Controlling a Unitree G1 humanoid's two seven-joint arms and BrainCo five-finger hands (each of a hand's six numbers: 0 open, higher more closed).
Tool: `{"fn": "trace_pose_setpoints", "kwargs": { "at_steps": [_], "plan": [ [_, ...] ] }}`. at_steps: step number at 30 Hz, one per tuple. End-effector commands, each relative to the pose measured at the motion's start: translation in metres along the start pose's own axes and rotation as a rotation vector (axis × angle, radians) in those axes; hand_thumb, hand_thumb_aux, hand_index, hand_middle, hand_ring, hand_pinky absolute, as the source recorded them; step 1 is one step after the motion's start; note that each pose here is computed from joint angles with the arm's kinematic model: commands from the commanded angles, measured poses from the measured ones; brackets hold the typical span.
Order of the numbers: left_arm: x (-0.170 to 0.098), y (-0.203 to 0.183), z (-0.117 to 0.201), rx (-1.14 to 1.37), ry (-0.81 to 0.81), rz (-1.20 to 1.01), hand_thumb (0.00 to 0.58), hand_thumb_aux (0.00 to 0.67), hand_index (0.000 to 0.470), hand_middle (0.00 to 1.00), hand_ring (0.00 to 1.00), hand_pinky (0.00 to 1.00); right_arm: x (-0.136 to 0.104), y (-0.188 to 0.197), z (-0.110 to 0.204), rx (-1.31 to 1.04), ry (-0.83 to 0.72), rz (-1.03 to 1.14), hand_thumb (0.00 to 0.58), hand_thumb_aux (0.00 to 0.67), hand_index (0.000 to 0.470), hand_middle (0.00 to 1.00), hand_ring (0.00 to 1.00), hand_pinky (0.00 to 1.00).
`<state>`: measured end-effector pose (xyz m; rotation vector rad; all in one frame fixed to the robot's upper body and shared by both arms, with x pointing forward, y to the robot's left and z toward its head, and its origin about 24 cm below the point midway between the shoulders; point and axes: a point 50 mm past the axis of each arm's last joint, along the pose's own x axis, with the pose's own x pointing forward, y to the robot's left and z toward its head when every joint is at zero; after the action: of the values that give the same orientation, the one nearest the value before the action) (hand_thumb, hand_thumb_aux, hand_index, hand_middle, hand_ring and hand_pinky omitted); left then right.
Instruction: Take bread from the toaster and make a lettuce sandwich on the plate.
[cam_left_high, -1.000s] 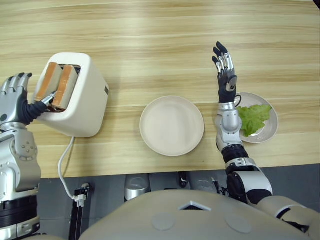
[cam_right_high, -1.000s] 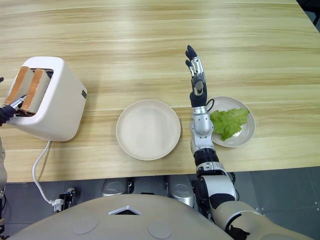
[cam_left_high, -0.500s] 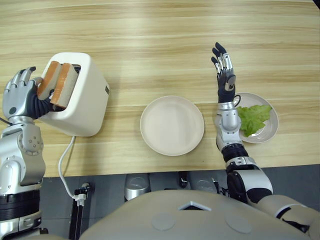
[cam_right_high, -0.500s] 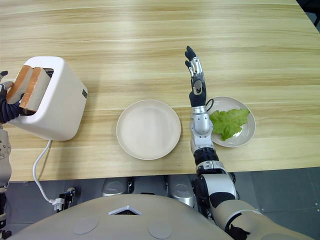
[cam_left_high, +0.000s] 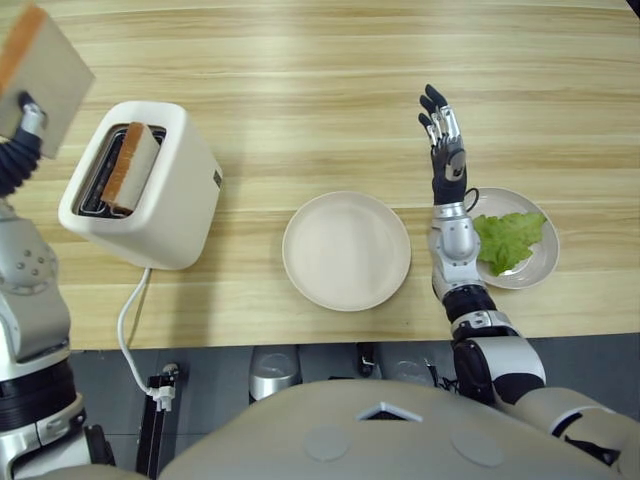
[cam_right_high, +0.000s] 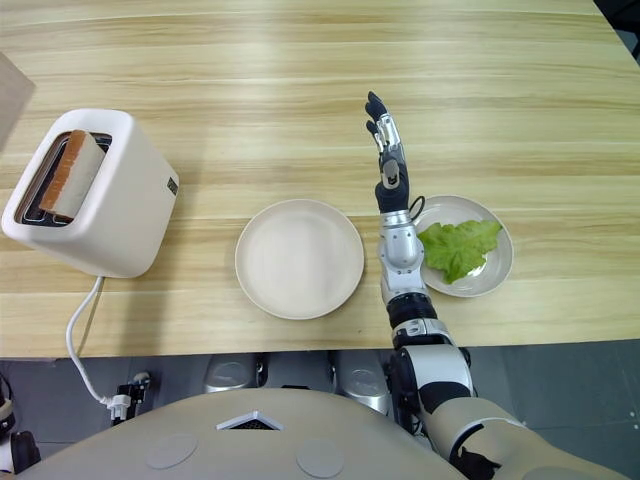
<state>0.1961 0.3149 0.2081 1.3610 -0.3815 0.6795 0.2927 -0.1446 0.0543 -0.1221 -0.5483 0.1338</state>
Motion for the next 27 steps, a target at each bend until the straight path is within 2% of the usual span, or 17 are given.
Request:
{"fn": "trace_pose_setpoints", "kwargs": {
  "at_steps": [1,7,11,17,21,24,27],
  "plan": [
    [0.014,0.021,0.013,-0.083,-0.067,0.030,0.580,0.670,0.460,1.00,1.00,1.00,0.001,-0.003,-0.001,0.001,0.003,-0.027,0.000,0.000,0.000,0.00,0.00,0.00],
    [0.042,0.038,0.067,-0.404,-0.289,-0.064,0.580,0.670,0.460,1.00,1.00,1.00,0.009,-0.027,0.010,-0.028,-0.069,-0.145,0.000,0.000,0.000,0.00,0.00,0.00],
    [0.047,-0.001,0.107,-0.689,-0.402,-0.431,0.580,0.670,0.460,1.00,1.00,1.00,0.020,-0.046,0.018,-0.076,-0.114,-0.193,0.000,0.000,0.000,0.00,0.00,0.00],
    [0.019,-0.071,0.151,-0.951,-0.466,-0.973,0.580,0.670,0.460,1.00,1.00,1.00,0.028,-0.085,0.031,-0.174,-0.167,-0.304,0.000,0.000,0.000,0.00,0.00,0.00],
    [-0.017,-0.112,0.170,-1.082,-0.433,-1.267,0.580,0.670,0.460,1.00,1.00,1.00,0.027,-0.095,0.032,-0.212,-0.162,-0.317,0.000,0.000,0.000,0.00,0.00,0.00],
    [-0.049,-0.137,0.178,-1.056,-0.422,-1.423,0.580,0.670,0.460,1.00,1.00,1.00,0.026,-0.096,0.031,-0.233,-0.155,-0.301,0.000,0.000,0.000,0.00,0.00,0.00],
    [-0.074,-0.154,0.179,-0.915,-0.473,-1.512,0.580,0.670,0.460,1.00,1.00,1.00,0.023,-0.099,0.031,-0.251,-0.150,-0.292,0.000,0.000,0.000,0.00,0.00,0.00]
  ]
}}
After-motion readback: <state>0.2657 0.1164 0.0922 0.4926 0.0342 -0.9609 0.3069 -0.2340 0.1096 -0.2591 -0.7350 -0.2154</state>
